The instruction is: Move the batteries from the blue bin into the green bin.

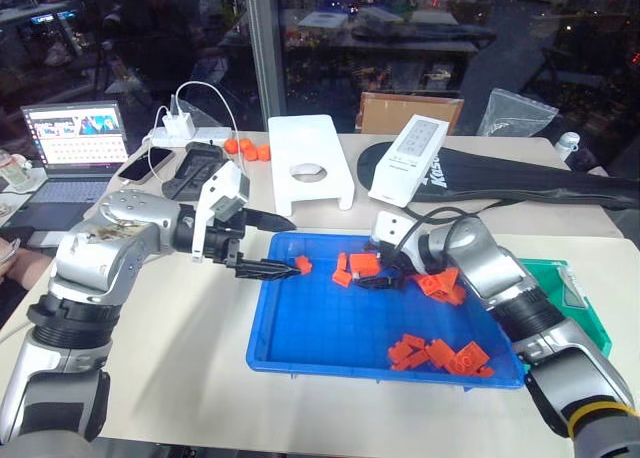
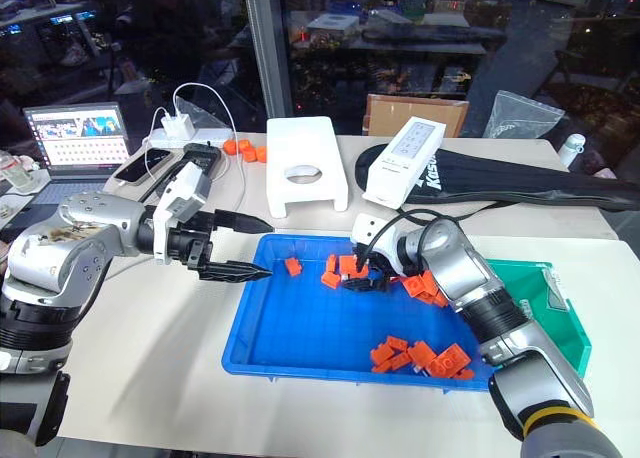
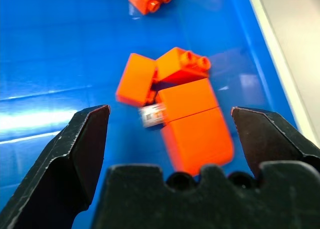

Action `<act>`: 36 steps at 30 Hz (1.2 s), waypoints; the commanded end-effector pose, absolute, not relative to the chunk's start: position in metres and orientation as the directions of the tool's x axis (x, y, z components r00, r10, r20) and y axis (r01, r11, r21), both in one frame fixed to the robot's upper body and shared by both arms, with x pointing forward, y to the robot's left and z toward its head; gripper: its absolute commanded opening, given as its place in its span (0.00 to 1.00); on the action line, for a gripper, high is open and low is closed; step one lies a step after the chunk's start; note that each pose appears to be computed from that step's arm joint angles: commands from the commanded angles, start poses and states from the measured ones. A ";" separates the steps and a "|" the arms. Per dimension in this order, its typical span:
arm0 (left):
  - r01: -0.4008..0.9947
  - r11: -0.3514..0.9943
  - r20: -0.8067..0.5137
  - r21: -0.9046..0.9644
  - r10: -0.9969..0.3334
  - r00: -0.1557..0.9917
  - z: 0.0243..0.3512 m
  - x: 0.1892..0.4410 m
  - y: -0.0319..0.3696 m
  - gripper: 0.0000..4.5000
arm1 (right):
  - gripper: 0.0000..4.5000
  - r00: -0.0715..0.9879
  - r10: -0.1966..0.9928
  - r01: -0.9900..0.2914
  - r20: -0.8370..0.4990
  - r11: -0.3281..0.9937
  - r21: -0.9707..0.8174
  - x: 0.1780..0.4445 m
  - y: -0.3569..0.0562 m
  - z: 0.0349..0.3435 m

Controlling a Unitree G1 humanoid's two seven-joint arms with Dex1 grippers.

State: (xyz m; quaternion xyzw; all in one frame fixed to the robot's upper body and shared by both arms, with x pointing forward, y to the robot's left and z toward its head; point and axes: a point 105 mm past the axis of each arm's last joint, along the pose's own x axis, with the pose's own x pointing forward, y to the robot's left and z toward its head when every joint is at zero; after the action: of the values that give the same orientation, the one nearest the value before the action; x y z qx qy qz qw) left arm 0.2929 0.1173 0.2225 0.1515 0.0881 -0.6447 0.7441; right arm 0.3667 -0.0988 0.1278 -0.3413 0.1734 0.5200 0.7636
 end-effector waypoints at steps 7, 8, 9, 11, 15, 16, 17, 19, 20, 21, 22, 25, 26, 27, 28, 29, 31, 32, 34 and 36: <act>0.985 0.106 -0.346 0.139 -0.927 0.148 0.226 0.288 0.114 1.00 | 1.00 0.338 0.655 -0.938 -0.676 0.176 -0.299 0.362 -0.101 0.118; 0.984 0.105 -0.348 0.140 -0.926 0.149 0.226 0.289 0.113 1.00 | 0.94 0.339 0.655 -0.938 -0.675 0.179 -0.297 0.362 -0.101 0.118; 0.984 0.105 -0.350 0.141 -0.925 0.149 0.225 0.289 0.113 1.00 | 0.88 0.340 0.655 -0.938 -0.675 0.182 -0.297 0.362 -0.102 0.118; 0.984 0.105 -0.355 0.143 -0.923 0.150 0.225 0.289 0.113 1.00 | 0.75 0.340 0.657 -0.938 -0.673 0.184 -0.294 0.361 -0.102 0.120; 0.984 0.103 -0.360 0.145 -0.921 0.150 0.223 0.290 0.113 1.00 | 0.46 0.347 0.669 -0.935 -0.657 0.195 -0.295 0.359 -0.103 0.127; 0.984 0.103 -0.361 0.145 -0.921 0.150 0.222 0.291 0.113 1.00 | 0.37 0.348 0.671 -0.935 -0.655 0.196 -0.295 0.358 -0.104 0.129; 0.984 0.103 -0.361 0.145 -0.920 0.149 0.222 0.291 0.113 1.00 | 0.33 0.348 0.671 -0.935 -0.655 0.196 -0.296 0.357 -0.104 0.130; 0.984 0.100 -0.364 0.145 -0.920 0.147 0.220 0.292 0.113 1.00 | 0.32 0.345 0.672 -0.936 -0.655 0.195 -0.293 0.353 -0.107 0.134; 0.984 0.099 -0.364 0.145 -0.920 0.146 0.220 0.292 0.113 1.00 | 0.32 0.344 0.678 -0.937 -0.650 0.200 -0.287 0.350 -0.108 0.137; 0.985 0.097 -0.364 0.145 -0.920 0.145 0.220 0.292 0.113 1.00 | 0.32 0.344 0.684 -0.937 -0.644 0.206 -0.282 0.348 -0.109 0.141; 0.985 0.096 -0.365 0.145 -0.920 0.143 0.219 0.293 0.113 1.00 | 0.32 0.340 0.688 -0.939 -0.641 0.209 -0.274 0.343 -0.112 0.146; 0.986 0.083 -0.366 0.141 -0.921 0.130 0.217 0.294 0.112 1.00 | 0.32 0.292 0.687 -0.956 -0.665 0.198 -0.215 0.317 -0.127 0.155; 0.987 0.080 -0.366 0.140 -0.922 0.126 0.217 0.294 0.112 1.00 | 0.32 0.278 0.685 -0.961 -0.673 0.194 -0.199 0.311 -0.129 0.155; 0.987 0.075 -0.366 0.139 -0.923 0.122 0.216 0.294 0.112 1.00 | 0.32 0.256 0.694 -0.967 -0.673 0.193 -0.168 0.303 -0.130 0.156; 0.988 0.072 -0.366 0.139 -0.923 0.119 0.216 0.295 0.111 1.00 | 0.32 0.241 0.700 -0.970 -0.672 0.193 -0.147 0.298 -0.129 0.156; 0.988 0.066 -0.366 0.138 -0.924 0.113 0.215 0.295 0.110 1.00 | 0.32 0.204 0.693 -0.978 -0.691 0.176 -0.111 0.287 -0.131 0.152; 0.989 0.057 -0.366 0.138 -0.925 0.104 0.214 0.296 0.109 1.00 | 0.32 0.162 0.683 -0.984 -0.712 0.167 -0.064 0.273 -0.133 0.146; 0.989 0.053 -0.366 0.138 -0.925 0.101 0.213 0.296 0.109 1.00 | 0.32 0.153 0.680 -0.984 -0.717 0.175 -0.044 0.269 -0.134 0.144; 0.989 0.046 -0.368 0.138 -0.925 0.094 0.212 0.297 0.108 1.00 | 0.32 0.149 0.671 -0.981 -0.727 0.194 -0.023 0.265 -0.137 0.142; 0.990 0.038 -0.371 0.138 -0.924 0.087 0.212 0.297 0.108 1.00 | 0.32 0.144 0.659 -0.978 -0.738 0.209 -0.004 0.261 -0.139 0.140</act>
State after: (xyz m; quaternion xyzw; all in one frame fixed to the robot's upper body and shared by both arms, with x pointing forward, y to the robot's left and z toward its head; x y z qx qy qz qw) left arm 0.2970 0.1095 0.2011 0.1626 0.1111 -0.6660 0.7195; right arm 0.2648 -0.1389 0.1315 -0.2524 0.3181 0.5772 0.7085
